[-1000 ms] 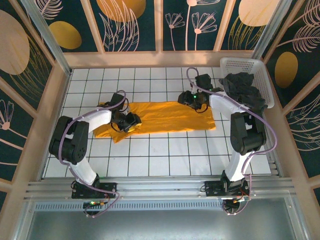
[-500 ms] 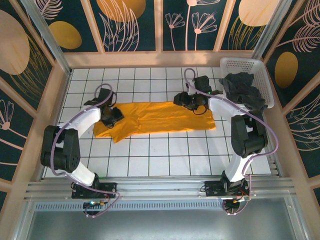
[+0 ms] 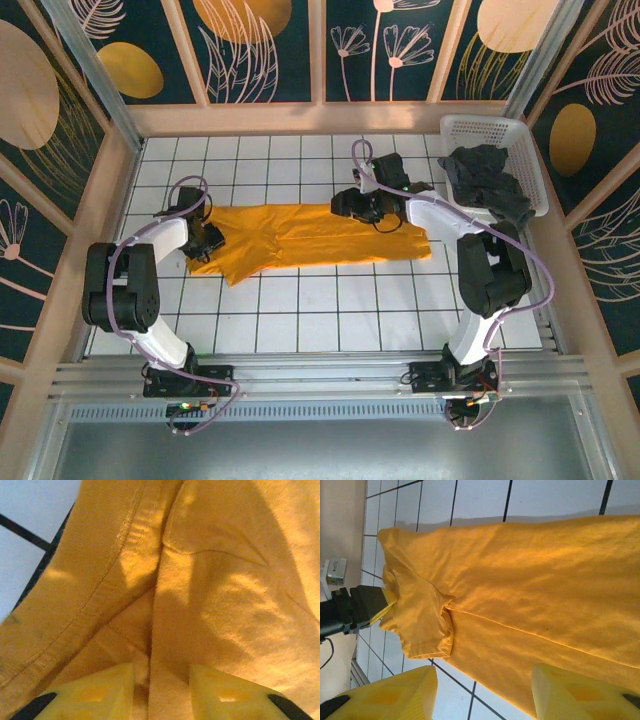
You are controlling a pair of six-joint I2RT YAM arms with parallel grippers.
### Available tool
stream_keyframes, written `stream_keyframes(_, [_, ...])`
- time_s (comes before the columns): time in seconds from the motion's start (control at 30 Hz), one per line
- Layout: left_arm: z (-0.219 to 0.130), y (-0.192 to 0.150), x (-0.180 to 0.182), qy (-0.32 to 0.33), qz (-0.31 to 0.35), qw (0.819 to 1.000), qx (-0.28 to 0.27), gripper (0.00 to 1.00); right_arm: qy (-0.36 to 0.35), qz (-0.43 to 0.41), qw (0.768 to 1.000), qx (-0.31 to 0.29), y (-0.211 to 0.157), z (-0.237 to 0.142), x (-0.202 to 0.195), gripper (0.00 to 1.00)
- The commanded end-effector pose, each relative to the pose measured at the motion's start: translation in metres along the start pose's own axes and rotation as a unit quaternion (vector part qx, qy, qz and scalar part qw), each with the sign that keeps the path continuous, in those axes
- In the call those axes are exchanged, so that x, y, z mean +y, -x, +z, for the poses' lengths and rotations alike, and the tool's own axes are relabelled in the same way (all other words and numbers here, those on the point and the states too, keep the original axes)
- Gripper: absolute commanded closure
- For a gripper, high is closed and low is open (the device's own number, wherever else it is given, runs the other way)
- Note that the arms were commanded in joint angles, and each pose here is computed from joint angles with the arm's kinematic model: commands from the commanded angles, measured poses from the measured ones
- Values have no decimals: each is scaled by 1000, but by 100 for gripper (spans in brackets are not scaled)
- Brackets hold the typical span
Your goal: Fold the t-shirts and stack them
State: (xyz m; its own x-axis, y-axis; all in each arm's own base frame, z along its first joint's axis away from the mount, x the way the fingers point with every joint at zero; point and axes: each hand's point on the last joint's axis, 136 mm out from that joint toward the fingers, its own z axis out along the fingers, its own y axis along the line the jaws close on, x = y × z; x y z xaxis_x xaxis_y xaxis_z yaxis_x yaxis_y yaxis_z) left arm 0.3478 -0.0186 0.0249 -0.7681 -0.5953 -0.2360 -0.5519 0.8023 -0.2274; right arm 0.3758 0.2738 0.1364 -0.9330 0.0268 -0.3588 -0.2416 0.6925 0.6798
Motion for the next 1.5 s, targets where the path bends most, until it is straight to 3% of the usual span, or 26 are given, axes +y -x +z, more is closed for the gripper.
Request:
stream_keyframes(0.0, [5, 6, -4, -8, 10, 1000, -9, 69, 19, -20, 1000, -10, 8, -6, 14, 47])
stream_keyframes(0.17, [2, 5, -9, -23, 11, 1000, -7, 81, 17, -17, 1000, -12, 11, -5, 13, 47])
stream_keyframes(0.33, [-3, 4, -9, -24, 14, 1000, -5, 100, 12, -15, 1000, -14, 12, -4, 11, 47])
stream_keyframes(0.63, [-20, 13, -6, -7, 7, 1000, -25, 100, 4, -14, 1000, -17, 14, -4, 10, 47])
stream_keyframes(0.97, [-48, 52, -28, -6, 3, 998, -60, 100, 3, -15, 1000, -20, 15, -6, 10, 47])
stream_keyframes(1.27, [-29, 78, -37, 29, 23, 998, -57, 100, -9, -8, 1000, -25, 12, -10, 2, 48])
stream_keyframes(1.47, [-5, 87, -25, 82, 36, 994, -55, 100, -37, 16, 998, -43, 11, -18, -21, 49])
